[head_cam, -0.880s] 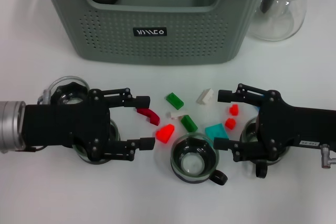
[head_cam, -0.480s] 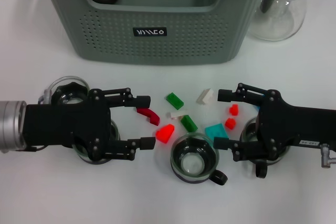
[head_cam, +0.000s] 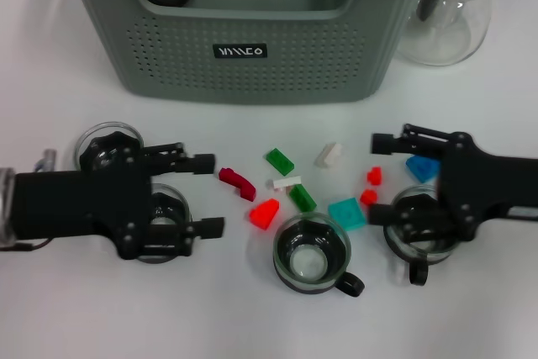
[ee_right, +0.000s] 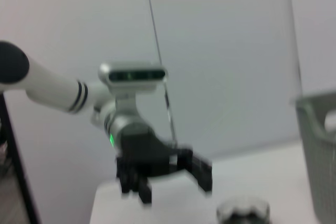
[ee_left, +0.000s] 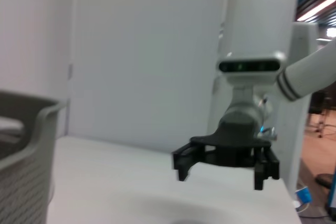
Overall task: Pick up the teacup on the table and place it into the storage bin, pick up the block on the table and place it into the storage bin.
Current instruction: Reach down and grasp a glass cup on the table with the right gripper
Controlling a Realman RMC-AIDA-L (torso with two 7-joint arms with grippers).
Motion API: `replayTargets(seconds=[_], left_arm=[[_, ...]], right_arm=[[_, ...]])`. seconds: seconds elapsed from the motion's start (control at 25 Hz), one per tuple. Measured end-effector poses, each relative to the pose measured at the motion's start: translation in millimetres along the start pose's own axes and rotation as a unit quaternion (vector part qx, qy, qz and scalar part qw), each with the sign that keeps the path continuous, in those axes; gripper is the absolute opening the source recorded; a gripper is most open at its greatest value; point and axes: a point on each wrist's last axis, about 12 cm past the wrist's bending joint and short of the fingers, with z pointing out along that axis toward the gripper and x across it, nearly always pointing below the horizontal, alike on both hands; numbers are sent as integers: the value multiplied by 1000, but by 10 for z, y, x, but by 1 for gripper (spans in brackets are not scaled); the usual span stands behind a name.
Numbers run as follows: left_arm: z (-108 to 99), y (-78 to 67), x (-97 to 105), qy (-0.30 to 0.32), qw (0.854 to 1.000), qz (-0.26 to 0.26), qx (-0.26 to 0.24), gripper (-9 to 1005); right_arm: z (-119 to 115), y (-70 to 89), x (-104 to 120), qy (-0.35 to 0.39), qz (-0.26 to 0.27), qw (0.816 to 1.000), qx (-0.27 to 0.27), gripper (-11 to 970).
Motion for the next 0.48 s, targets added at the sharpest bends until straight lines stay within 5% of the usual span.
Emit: replayTargets(seconds=[0.24,0.48], left_arm=[[-332,-139,69,-3,998,-35,-57,765],[-374,-198,139,-19,995,-49,-81,764]], right_arm=[[-387,-179,-605,159,27,987,23,942],[-137,-196,-1302,333,-22,942,37,941]])
